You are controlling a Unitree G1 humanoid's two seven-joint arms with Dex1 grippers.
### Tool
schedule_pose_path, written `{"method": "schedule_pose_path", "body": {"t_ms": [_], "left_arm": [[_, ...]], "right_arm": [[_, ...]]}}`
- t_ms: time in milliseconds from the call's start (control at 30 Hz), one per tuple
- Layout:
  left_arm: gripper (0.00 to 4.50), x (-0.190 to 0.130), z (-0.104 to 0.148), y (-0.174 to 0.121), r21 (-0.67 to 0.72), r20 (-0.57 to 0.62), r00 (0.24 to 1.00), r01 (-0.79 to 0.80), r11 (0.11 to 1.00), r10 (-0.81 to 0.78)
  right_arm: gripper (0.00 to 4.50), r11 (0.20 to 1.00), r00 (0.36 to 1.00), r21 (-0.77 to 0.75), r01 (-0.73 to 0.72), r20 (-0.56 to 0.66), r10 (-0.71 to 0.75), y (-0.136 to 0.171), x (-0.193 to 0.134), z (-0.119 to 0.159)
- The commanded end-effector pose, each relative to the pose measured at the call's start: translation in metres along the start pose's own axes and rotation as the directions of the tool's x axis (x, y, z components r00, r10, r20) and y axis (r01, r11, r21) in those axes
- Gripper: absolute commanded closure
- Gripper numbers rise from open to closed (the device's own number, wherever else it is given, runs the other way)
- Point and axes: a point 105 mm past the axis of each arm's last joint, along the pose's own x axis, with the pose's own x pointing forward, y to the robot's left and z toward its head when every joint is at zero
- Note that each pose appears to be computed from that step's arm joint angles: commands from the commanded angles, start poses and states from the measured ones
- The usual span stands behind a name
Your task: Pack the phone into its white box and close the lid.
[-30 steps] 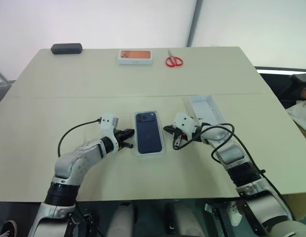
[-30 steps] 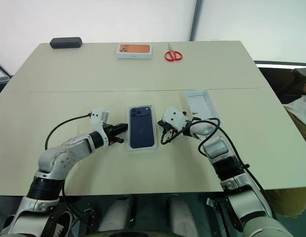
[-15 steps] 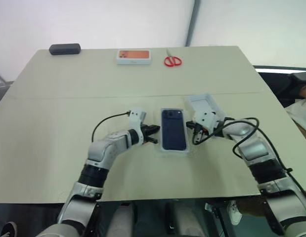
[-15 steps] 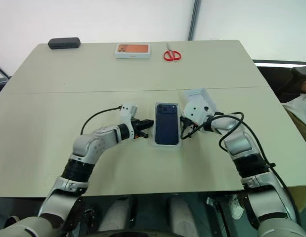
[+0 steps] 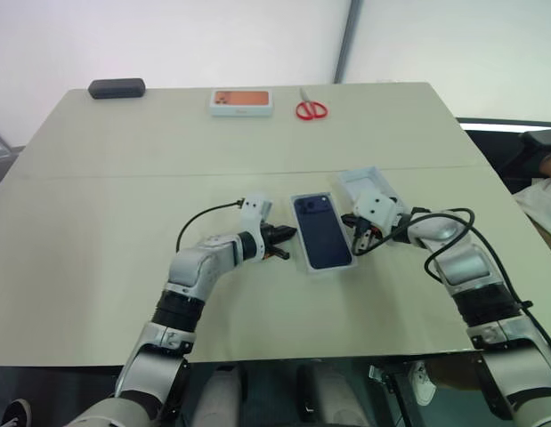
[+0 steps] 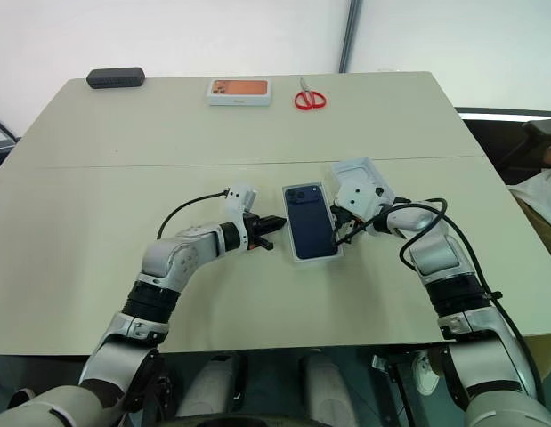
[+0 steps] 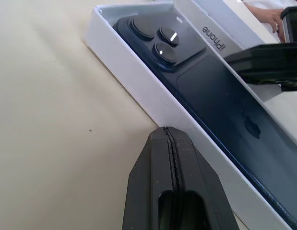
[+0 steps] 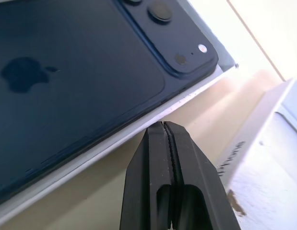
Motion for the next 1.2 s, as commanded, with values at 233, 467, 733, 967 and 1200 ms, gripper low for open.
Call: {"method": "schedule_pose_path", "body": {"t_ms": [233,467,733,967,1200], "left_arm": [[4.48,-0.001,0.018,-0.007,0.018,0.086,0.996,0.013,1.0,-0.015],[4.48,-0.01,0.026,-0.001,0.008,0.115,0.993,0.017,1.0,-0.017],[4.48,-0.035,0.029,0.005,0.033,0.143,0.989,0.018,0.999,-0.022],[4.48,-0.048,0.045,-0.002,0.099,0.226,0.973,0.031,0.995,-0.053],[4.48,-0.066,0.053,-0.002,0.07,0.286,0.957,0.021,0.997,-0.04]], "right_arm": [[4.47,0.996,0.997,-0.066,-0.054,0.044,0.057,0.009,-0.003,0.019],[4.47,0.996,0.999,-0.085,-0.017,0.032,0.02,0.002,-0.003,0.016],[4.47,0.981,0.996,-0.169,0.092,0.033,-0.088,-0.034,-0.013,0.026],[4.47,0.981,0.99,-0.144,0.133,0.055,-0.126,-0.041,0.001,0.022],[4.47,0.961,0.978,-0.183,0.207,0.041,-0.203,-0.051,0.015,0.013]]}}
